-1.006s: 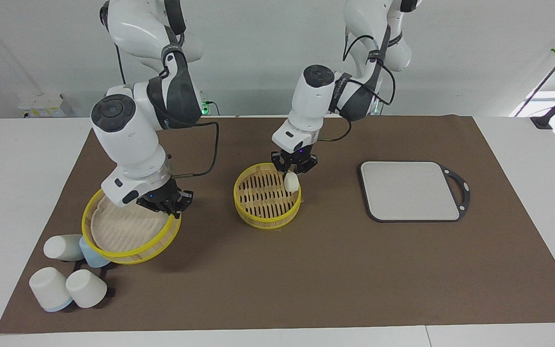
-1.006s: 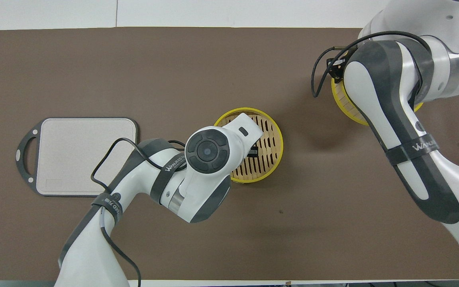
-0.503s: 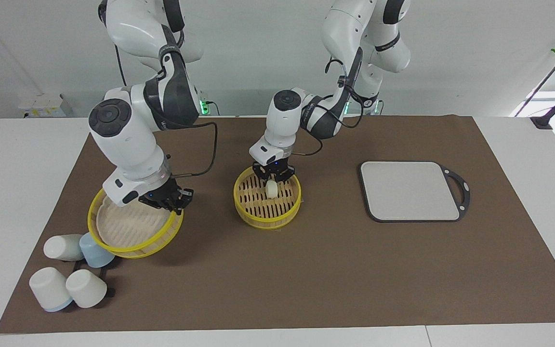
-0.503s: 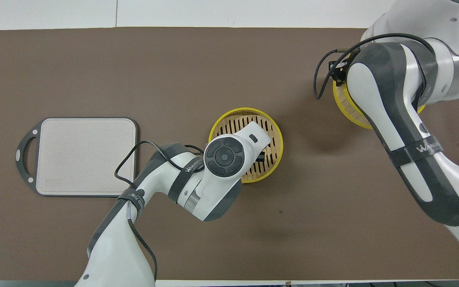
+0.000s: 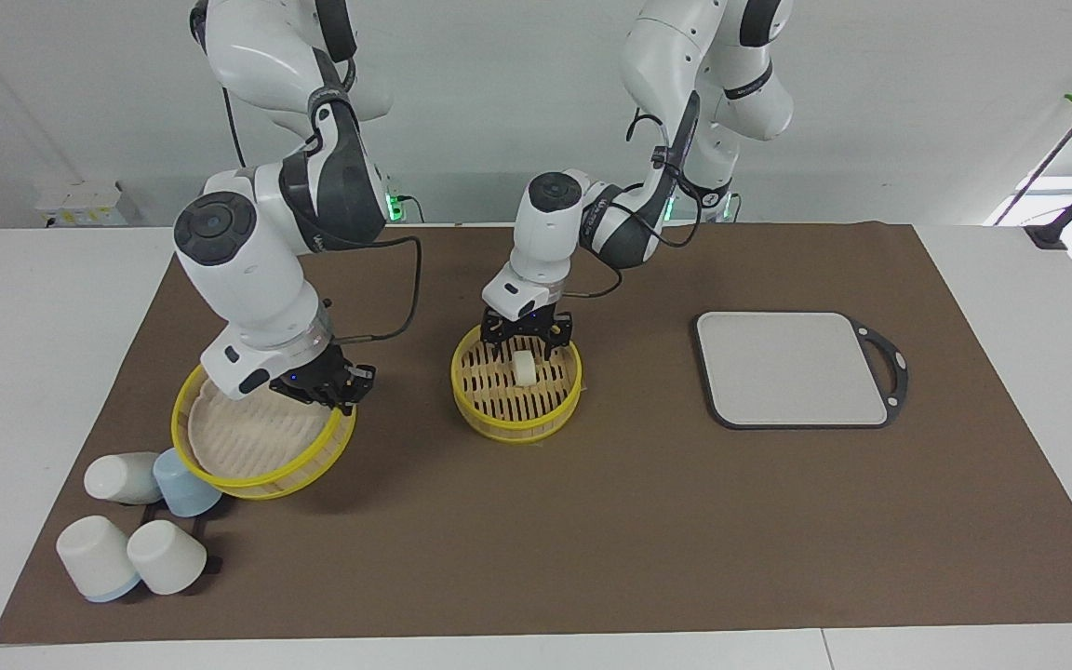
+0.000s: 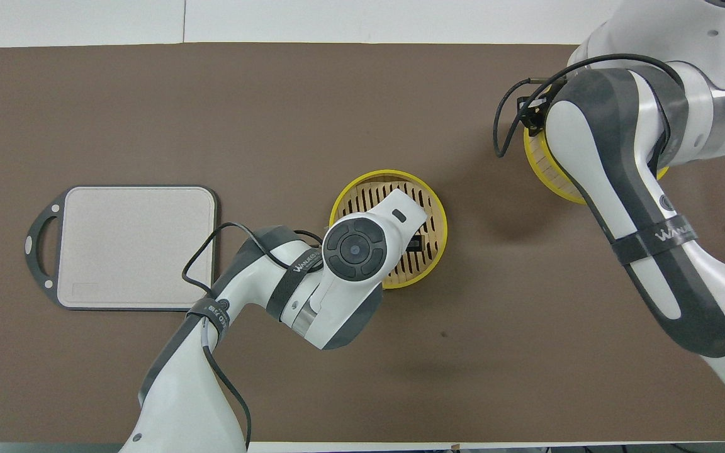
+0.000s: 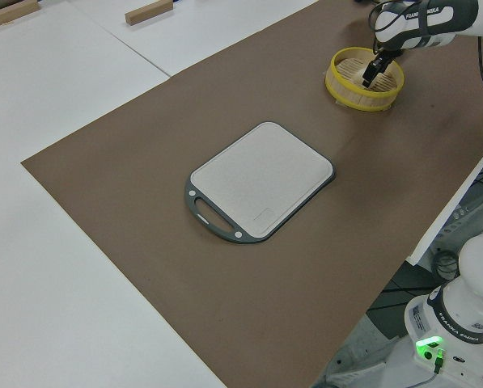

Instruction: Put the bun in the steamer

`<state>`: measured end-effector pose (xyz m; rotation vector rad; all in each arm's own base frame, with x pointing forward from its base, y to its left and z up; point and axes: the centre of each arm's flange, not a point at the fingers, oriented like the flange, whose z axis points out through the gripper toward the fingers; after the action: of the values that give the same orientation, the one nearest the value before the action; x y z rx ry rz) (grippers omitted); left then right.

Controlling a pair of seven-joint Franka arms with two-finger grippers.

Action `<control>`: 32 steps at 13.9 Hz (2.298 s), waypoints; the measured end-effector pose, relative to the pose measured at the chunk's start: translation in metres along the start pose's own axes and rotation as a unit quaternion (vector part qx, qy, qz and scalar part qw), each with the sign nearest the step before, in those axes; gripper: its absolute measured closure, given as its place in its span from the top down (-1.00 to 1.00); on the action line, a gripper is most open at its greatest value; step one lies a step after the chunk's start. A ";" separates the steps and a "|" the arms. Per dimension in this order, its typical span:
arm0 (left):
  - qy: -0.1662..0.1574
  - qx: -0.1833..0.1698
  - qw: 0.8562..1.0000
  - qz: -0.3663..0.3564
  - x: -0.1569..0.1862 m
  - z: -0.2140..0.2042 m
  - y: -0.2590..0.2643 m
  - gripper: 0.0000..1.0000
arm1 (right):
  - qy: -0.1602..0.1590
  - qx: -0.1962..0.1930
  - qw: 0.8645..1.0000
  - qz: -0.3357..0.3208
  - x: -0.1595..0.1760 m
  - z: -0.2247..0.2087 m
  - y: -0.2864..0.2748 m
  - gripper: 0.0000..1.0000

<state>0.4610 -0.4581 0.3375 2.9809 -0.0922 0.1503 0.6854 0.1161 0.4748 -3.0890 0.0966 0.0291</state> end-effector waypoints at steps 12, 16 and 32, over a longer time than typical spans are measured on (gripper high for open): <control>0.001 0.008 0.998 -0.054 0.057 -0.106 -0.089 1.00 | 0.021 0.015 0.997 0.077 -0.056 0.021 -0.148 -0.83; -0.017 0.023 0.999 -0.038 0.084 -0.143 -0.170 1.00 | 0.029 0.016 0.996 0.079 -0.110 0.021 -0.241 -0.83; -0.073 0.024 0.997 0.029 0.086 -0.250 -0.395 1.00 | 0.066 0.021 0.994 0.084 -0.146 0.078 -0.326 -0.83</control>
<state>0.5501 -0.0340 0.5320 3.0342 -0.1941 -0.0586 0.5584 0.4540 0.4158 -3.0289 0.3588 -0.1681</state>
